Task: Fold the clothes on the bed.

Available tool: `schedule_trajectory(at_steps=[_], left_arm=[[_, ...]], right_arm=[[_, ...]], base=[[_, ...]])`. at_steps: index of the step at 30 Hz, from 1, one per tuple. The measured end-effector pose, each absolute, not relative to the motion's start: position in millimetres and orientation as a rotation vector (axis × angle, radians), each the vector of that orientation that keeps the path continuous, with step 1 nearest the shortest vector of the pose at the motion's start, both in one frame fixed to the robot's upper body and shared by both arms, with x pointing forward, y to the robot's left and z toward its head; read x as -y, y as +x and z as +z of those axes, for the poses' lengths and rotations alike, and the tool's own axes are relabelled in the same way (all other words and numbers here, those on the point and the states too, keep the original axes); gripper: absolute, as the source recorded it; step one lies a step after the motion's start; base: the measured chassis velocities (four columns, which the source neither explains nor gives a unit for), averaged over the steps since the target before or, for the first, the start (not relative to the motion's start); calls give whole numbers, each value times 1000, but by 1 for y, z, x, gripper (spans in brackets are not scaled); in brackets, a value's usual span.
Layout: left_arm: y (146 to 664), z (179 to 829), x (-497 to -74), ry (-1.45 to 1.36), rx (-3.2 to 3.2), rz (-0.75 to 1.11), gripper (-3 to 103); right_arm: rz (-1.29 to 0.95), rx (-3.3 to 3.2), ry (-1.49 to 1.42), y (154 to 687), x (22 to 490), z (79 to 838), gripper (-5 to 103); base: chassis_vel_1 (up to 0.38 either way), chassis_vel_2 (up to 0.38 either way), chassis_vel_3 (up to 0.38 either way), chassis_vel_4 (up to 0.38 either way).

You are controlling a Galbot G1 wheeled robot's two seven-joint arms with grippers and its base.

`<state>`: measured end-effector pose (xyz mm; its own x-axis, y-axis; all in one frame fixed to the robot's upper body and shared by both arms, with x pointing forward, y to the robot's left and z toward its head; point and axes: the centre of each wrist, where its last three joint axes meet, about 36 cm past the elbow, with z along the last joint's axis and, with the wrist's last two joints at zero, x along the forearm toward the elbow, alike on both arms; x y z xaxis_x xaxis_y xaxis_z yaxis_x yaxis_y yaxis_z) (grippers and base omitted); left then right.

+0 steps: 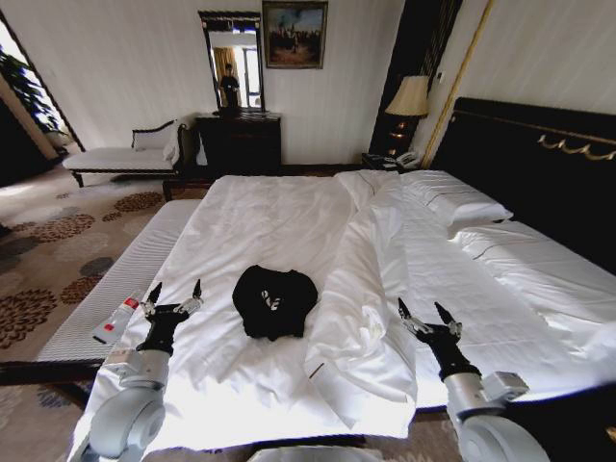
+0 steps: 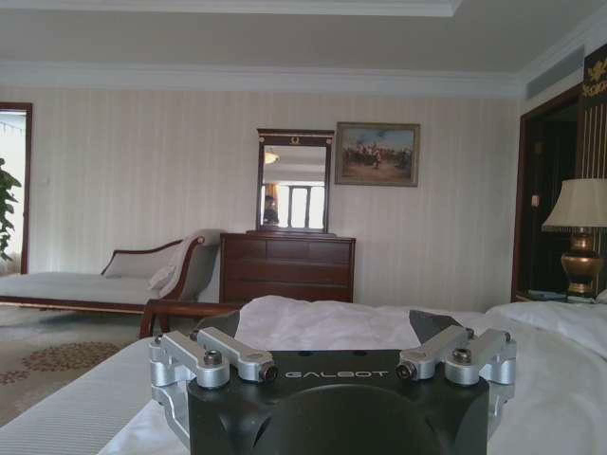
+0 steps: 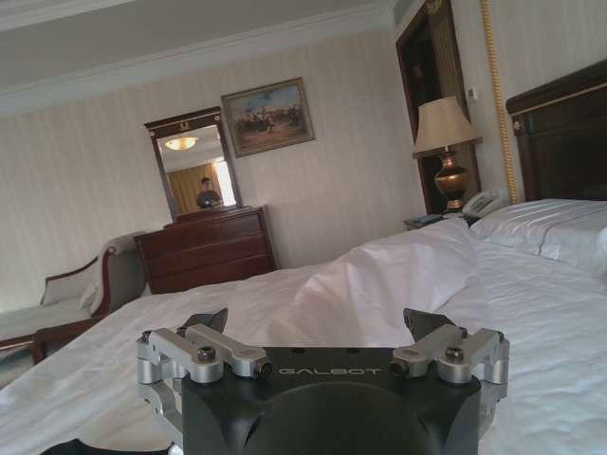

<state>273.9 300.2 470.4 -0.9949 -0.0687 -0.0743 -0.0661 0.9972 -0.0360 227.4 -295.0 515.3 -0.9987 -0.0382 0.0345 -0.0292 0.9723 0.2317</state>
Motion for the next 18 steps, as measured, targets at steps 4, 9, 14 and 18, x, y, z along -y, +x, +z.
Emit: schedule_trajectory(at_steps=[4,9,14,18], left_arm=[[273,471,-302,-109,-3063,-45,100],[272,472,-301,-108,-3059,-15,100],[272,472,-301,-110,-3060,-8,100],[274,469,-301,-124,-3065,23,100]], right_arm=[[-379,3031,177,228,293,532,100],[-147,2945,319,247,295,534,100],[-145,2867,326,272,309,532,100],[-255,2803,400,285,306,535,100]], base=[[0,0,0,0],[0,0,0,0],[0,0,0,0],[0,0,0,0]])
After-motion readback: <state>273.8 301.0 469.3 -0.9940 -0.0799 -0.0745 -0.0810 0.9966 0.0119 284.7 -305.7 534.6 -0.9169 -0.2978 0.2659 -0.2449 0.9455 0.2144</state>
